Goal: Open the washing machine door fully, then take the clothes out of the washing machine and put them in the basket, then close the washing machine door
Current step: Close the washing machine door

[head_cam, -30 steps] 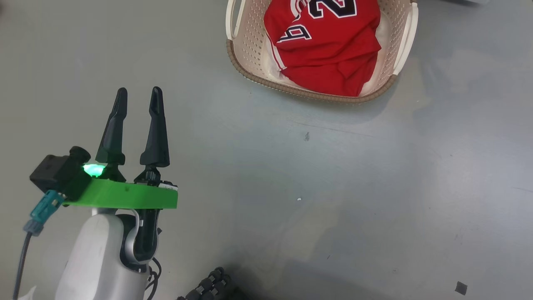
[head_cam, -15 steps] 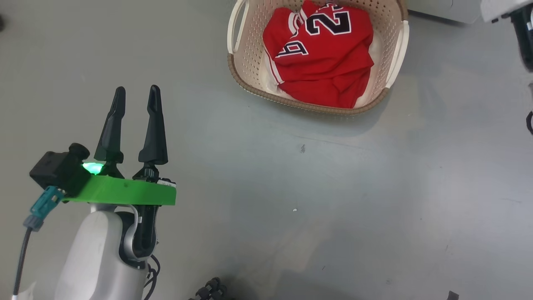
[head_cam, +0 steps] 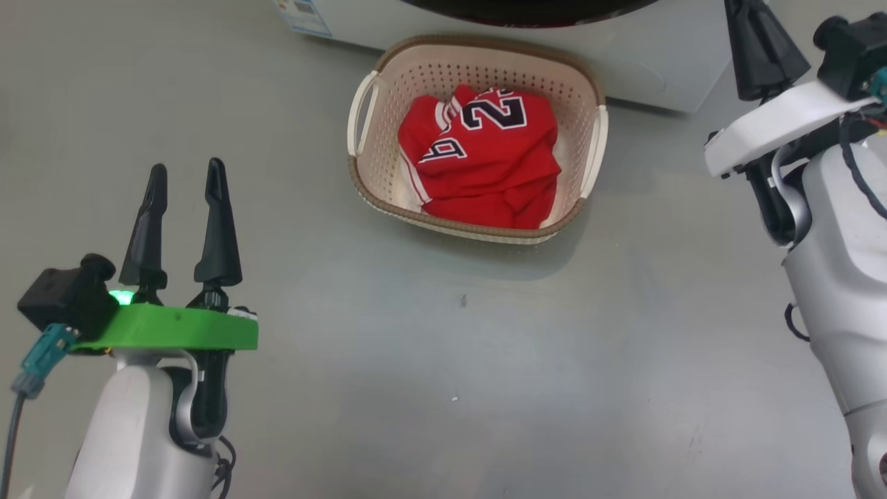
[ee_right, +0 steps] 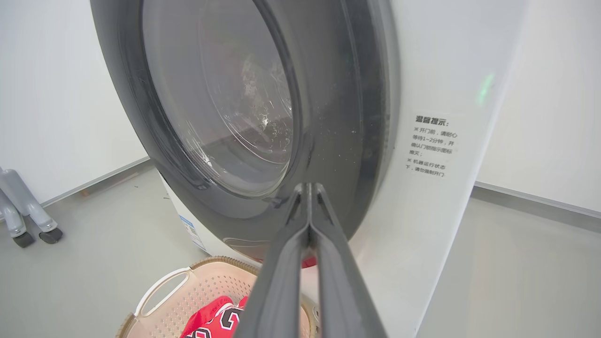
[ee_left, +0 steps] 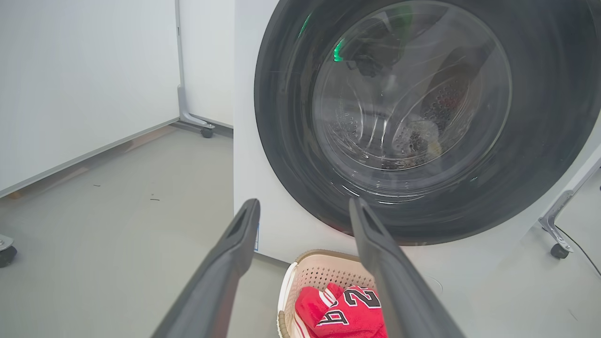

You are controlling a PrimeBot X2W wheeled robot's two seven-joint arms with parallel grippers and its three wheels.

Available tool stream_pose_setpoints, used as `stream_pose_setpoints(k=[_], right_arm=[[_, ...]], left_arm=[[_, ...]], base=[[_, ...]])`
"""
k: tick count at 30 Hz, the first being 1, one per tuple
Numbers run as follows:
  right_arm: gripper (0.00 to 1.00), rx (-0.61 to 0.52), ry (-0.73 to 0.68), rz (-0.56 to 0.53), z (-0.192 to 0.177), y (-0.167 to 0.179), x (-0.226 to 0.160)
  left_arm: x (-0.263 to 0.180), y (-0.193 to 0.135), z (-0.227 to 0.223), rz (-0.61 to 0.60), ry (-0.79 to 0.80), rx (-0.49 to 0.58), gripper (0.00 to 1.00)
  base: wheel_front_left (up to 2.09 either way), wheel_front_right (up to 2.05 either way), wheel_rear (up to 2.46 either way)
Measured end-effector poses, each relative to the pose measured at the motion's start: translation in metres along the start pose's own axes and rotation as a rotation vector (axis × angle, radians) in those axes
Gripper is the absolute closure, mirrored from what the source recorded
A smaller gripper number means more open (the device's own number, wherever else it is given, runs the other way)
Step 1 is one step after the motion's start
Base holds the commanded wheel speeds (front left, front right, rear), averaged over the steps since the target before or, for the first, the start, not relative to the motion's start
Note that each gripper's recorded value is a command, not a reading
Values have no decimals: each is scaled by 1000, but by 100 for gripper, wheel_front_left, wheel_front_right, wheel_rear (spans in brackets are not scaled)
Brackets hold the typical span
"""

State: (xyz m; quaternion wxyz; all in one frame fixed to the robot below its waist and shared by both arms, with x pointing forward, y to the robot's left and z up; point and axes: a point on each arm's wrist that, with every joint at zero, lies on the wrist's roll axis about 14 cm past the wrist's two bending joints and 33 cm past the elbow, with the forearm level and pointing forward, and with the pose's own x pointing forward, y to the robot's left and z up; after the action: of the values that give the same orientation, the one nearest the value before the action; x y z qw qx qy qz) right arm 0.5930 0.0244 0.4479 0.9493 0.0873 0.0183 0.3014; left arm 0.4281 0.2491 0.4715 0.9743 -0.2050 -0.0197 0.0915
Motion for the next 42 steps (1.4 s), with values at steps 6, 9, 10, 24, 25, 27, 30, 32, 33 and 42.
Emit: stream_pose_setpoints(k=[6,9,10,24,25,27,30,32,33,42], right_arm=[[100,21,-59,-40,31,4,-29],[100,28,-64,-77,38,-1,-51],[100,30,-63,-91,39,-2,-58],[100,51,-111,-282,65,-19,-162],[100,49,-118,-303,67,-23,-170],[100,48,-131,-337,71,-27,-184],[100,50,-157,-383,78,-31,-208],[100,53,-172,-411,81,-32,-218],[100,56,-180,-424,83,-34,-223],[100,72,-213,-495,86,-37,-254]], left_arm=[[-14,-2,2,-14,7,-5,0],[-20,-9,0,-35,16,-2,0],[-22,-10,0,-41,18,-2,0],[-47,-42,-4,-140,35,-30,0],[-49,-45,-4,-148,36,-33,0],[-51,-49,-4,-162,38,-37,0],[-55,-61,-5,-198,39,-37,0],[-57,-66,-4,-215,39,-37,0],[-57,-70,-5,-227,41,-35,0],[-58,-82,-4,-265,36,-33,0]], base=[[0,0,0],[0,0,0],[0,0,0],[0,0,0],[0,0,0],[0,0,0],[0,0,0],[0,0,0],[0,0,0],[0,0,0]])
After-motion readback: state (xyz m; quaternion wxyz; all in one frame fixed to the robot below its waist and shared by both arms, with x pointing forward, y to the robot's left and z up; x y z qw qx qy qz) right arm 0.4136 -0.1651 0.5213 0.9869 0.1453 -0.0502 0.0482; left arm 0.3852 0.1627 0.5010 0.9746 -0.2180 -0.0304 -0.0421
